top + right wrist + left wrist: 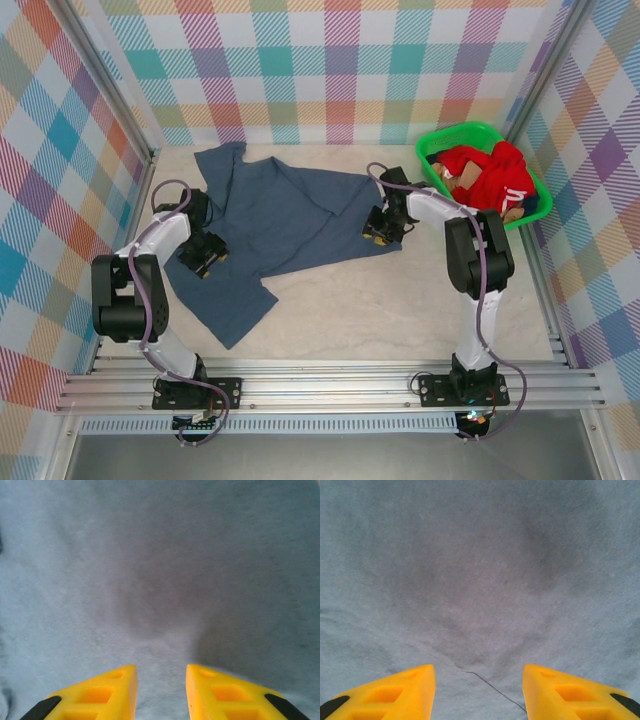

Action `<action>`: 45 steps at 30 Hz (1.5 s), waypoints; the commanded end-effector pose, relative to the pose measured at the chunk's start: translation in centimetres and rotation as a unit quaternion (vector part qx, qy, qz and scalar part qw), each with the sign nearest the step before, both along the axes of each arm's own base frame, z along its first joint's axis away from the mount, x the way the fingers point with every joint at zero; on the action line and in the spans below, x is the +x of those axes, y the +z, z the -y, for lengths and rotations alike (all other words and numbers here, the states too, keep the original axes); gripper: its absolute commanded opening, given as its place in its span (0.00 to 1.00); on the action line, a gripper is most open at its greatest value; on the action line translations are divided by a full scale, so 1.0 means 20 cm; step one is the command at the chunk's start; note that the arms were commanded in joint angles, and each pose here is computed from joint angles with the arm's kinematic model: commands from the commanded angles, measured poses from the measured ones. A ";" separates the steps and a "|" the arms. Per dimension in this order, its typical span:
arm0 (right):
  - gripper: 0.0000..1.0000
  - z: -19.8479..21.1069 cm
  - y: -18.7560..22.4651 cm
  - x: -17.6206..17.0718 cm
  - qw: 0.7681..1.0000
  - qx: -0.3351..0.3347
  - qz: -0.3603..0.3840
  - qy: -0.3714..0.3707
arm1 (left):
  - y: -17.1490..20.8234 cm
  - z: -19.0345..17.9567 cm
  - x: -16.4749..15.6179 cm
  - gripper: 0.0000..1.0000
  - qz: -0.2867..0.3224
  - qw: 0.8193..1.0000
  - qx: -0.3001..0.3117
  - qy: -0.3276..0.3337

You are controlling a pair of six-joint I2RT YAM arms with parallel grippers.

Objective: Fold and stack the t-shirts

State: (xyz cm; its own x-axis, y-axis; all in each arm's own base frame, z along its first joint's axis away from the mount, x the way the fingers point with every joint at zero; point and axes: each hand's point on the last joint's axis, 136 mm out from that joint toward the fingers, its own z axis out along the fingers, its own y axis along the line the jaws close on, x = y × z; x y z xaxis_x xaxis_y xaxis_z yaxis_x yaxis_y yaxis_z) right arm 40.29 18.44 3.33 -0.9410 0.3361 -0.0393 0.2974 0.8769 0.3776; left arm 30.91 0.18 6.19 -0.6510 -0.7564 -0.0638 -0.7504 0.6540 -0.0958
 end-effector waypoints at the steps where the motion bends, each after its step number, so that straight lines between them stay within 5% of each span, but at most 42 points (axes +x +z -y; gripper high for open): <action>1: 0.30 0.12 0.02 -0.07 0.999 -0.033 -0.009 -0.011 | 0.06 -0.04 -0.24 0.50 -0.034 0.999 0.015 0.030; 5: 0.30 0.14 -0.04 -0.13 0.999 -0.034 -0.032 -0.003 | 0.03 -0.01 -0.44 0.49 -0.034 0.998 -0.001 0.060; 8: 0.30 0.14 -0.09 -0.16 0.998 -0.037 -0.050 -0.001 | -0.07 0.04 -0.44 0.49 -0.031 0.997 -0.031 0.067; 22: 0.31 0.12 -0.01 -0.02 0.999 -0.013 -0.046 -0.013 | -0.24 -0.17 0.05 0.50 -0.048 0.998 0.051 -0.003; 28: 0.32 0.22 0.22 0.00 0.998 -0.050 0.027 -0.029 | -0.08 -0.21 0.17 0.58 -0.007 0.997 0.075 -0.033; 31: 0.30 0.29 0.23 -0.09 0.996 -0.074 0.024 -0.041 | 0.05 -0.20 0.08 0.64 0.002 0.997 0.080 -0.024; 36: 0.30 0.33 0.13 -0.24 0.996 -0.075 -0.005 -0.056 | 0.12 -0.09 -0.23 0.61 -0.001 0.998 0.056 -0.001; 45: 0.31 0.34 -0.04 -0.17 0.995 -0.088 -0.036 -0.036 | 0.04 -0.02 -0.61 0.58 -0.038 0.999 0.019 0.009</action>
